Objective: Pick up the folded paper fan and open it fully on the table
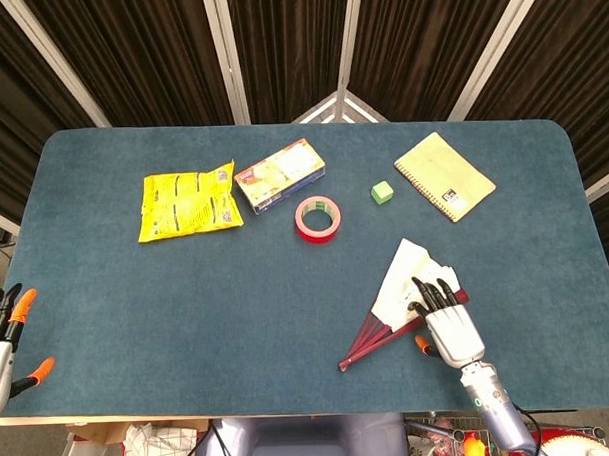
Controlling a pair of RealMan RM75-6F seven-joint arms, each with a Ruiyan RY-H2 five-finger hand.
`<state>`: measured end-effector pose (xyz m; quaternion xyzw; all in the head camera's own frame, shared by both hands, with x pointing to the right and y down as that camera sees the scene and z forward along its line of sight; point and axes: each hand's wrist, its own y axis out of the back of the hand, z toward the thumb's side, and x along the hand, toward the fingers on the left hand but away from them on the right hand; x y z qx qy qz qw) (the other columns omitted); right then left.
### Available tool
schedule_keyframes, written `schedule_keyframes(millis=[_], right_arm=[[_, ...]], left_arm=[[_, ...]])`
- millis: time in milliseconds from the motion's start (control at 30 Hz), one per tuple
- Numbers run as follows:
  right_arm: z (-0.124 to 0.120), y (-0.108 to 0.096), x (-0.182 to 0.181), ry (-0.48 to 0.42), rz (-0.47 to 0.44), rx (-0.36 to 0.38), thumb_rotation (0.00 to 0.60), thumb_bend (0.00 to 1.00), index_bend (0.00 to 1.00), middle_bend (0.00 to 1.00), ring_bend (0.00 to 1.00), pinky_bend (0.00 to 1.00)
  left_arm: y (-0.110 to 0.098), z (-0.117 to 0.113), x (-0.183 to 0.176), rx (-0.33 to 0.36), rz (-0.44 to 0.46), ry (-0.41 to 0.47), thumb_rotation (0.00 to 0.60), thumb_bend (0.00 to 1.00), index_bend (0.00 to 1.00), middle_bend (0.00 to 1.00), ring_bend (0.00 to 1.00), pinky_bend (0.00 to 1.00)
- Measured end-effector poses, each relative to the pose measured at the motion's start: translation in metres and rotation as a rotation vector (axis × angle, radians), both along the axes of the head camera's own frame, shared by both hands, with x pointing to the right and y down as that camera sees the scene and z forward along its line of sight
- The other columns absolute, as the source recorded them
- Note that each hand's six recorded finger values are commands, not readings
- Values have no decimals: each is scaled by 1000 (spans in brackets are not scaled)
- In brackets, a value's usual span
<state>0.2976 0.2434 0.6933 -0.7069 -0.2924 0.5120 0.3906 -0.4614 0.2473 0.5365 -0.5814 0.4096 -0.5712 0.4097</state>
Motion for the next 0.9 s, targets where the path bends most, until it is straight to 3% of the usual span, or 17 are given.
schedule_keyframes(millis=[900], right_arm=[[18,-12,-10,-13,-1,-7,600,291,484,86,141,87]], left_arm=[[1,5,3,-12,1,-20,600,131,42,0,0,0]])
